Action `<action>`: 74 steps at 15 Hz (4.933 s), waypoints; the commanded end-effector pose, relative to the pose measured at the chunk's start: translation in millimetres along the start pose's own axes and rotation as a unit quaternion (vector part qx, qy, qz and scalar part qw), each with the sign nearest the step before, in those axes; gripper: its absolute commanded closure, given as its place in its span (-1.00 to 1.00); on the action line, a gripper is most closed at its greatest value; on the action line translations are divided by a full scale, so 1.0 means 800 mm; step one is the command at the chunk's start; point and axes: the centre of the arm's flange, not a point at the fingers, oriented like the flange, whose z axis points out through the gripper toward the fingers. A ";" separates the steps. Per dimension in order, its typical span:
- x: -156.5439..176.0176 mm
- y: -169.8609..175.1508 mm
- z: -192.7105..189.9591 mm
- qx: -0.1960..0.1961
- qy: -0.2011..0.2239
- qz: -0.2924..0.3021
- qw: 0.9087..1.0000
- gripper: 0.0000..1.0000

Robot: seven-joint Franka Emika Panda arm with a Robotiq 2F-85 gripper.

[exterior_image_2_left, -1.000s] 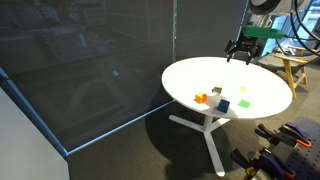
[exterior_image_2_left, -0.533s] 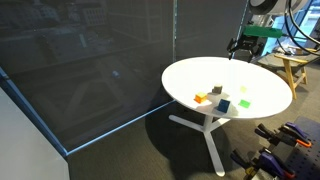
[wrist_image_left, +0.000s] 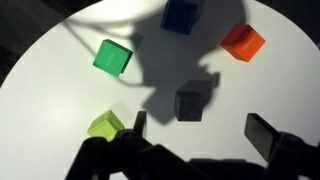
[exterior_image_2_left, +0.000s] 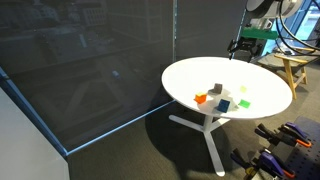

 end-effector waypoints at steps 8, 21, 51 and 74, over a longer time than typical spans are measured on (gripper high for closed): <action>0.044 -0.005 0.041 -0.008 -0.004 0.030 1.000 -1.00; 0.063 0.001 0.093 -0.023 0.003 0.018 1.000 -1.00; 0.070 -0.008 0.173 -0.046 0.010 0.027 0.999 -1.00; 0.106 -0.039 0.213 -0.037 0.016 0.049 0.998 -1.00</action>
